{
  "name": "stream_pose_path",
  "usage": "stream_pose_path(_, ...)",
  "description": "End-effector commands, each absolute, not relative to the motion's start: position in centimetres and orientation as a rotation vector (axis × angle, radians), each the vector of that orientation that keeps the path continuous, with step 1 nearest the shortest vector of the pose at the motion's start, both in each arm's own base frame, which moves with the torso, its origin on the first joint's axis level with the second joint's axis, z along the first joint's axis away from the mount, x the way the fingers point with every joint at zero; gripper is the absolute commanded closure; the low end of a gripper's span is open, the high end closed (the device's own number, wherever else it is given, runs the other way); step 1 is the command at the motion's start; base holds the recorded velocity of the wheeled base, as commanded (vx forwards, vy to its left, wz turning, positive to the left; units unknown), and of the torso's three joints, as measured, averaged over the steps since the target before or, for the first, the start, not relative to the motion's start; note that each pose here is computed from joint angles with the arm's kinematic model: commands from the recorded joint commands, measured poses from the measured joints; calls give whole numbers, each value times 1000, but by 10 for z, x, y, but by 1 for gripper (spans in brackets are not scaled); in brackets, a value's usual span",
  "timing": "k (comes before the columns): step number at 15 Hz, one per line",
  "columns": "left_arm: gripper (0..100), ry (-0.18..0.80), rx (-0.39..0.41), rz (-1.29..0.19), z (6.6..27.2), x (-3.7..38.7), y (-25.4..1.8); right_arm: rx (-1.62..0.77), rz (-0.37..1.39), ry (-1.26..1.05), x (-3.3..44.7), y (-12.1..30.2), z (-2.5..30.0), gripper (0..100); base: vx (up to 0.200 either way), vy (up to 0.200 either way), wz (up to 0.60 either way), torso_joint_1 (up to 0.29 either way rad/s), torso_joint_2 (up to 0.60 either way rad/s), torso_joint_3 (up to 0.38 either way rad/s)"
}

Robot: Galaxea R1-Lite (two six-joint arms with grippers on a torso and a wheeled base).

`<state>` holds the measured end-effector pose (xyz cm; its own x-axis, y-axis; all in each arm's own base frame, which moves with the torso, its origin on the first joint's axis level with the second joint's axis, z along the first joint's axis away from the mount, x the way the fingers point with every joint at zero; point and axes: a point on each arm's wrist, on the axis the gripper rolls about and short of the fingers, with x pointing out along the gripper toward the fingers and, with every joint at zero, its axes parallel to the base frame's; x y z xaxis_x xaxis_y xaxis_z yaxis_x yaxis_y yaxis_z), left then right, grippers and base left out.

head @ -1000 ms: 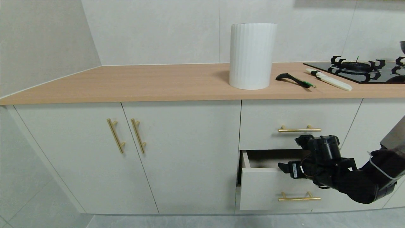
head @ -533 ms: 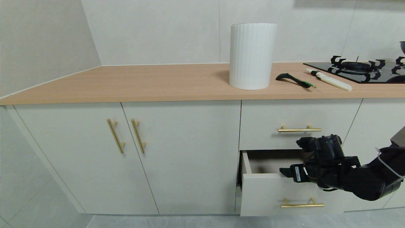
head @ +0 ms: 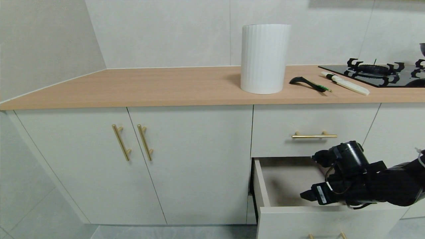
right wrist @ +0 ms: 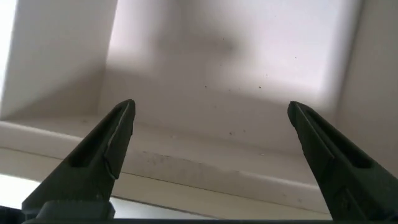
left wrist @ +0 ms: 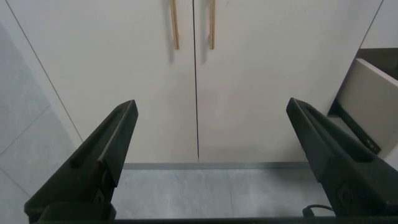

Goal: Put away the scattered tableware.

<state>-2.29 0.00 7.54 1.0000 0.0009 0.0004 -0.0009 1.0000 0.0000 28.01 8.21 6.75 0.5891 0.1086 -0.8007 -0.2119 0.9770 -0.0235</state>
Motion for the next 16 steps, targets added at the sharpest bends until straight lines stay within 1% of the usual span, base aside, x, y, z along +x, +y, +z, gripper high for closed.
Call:
stream_pose_path(1,0,0,0,2,75,-23,0,-144,218,918,273,82,79,0,0,0,0,0,0,0)
stream_pose_path(4,0,0,0,2,75,-23,0,-223,262,1017,259,83,82,0,0,0,0,0,0,0)
stream_pose_path(10,0,0,0,2,75,-23,0,-276,301,1091,244,87,90,0,0,0,0,0,0,0)
stream_pose_path(13,0,2,0,2,75,-23,0,-389,371,1207,224,88,92,0,0,0,0,0,0,0)
stream_pose_path(16,0,0,0,2,75,-23,0,-425,397,1233,215,92,93,0,0,0,0,0,0,0)
